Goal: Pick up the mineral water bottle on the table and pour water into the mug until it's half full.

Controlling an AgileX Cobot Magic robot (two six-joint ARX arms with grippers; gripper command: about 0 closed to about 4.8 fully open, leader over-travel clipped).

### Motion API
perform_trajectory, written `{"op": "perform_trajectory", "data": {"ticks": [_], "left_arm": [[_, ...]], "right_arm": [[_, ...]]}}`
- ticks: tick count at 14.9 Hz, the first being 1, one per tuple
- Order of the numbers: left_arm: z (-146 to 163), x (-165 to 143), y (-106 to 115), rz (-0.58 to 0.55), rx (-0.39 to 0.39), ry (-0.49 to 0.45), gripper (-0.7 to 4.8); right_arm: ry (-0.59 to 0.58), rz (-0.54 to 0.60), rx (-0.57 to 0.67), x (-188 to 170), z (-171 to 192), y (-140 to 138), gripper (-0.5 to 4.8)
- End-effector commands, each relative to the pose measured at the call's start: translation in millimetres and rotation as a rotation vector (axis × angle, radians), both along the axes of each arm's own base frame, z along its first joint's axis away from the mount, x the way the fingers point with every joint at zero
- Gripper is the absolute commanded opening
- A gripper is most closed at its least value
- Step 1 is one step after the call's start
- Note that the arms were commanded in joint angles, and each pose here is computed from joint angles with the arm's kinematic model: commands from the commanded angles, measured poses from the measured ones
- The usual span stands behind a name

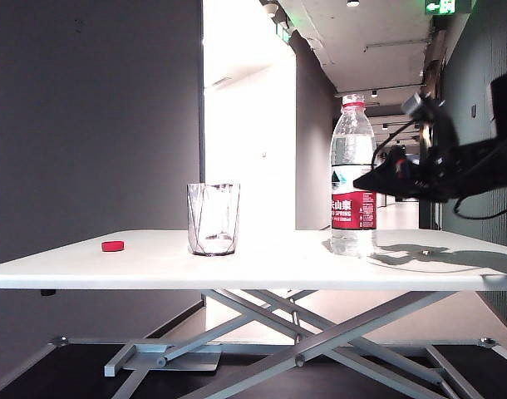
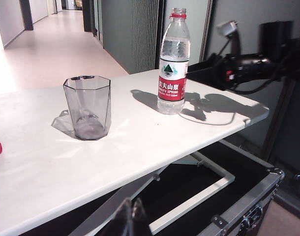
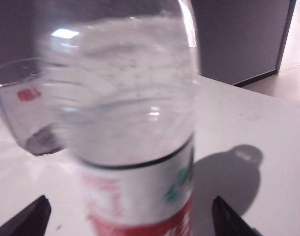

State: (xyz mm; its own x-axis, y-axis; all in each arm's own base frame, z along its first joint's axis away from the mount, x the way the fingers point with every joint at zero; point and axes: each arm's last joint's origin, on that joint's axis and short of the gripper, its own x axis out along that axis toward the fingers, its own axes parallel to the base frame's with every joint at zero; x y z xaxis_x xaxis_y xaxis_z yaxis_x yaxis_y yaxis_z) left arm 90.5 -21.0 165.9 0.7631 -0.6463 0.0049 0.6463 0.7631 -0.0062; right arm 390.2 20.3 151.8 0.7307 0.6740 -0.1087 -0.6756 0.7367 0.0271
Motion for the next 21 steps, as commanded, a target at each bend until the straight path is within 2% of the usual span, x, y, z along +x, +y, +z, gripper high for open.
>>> {"op": "perform_trajectory", "data": {"ticks": [1, 5, 9, 13, 21], "left_arm": [[-2, 0, 0, -0.006, 0.03, 0.003, -0.05], [-6, 0, 0, -0.007, 0.048, 0.037, -0.05], [-7, -1, 0, -0.007, 0.051, 0.049, -0.05], [-7, -1, 0, -0.007, 0.051, 0.05, -0.05], [-8, -1, 0, -0.007, 0.053, 0.055, -0.05]], "right_arm": [[-0.04, 0.037, 0.005, 19, 2, 4, 4.79], [-0.079, 0.083, 0.007, 38, 6, 17, 4.79], [-0.094, 0.078, 0.005, 47, 9, 26, 4.79], [-0.067, 0.033, -0.004, 48, 6, 25, 4.79], [-0.037, 0.034, 0.0, 48, 4, 24, 4.79]]}}
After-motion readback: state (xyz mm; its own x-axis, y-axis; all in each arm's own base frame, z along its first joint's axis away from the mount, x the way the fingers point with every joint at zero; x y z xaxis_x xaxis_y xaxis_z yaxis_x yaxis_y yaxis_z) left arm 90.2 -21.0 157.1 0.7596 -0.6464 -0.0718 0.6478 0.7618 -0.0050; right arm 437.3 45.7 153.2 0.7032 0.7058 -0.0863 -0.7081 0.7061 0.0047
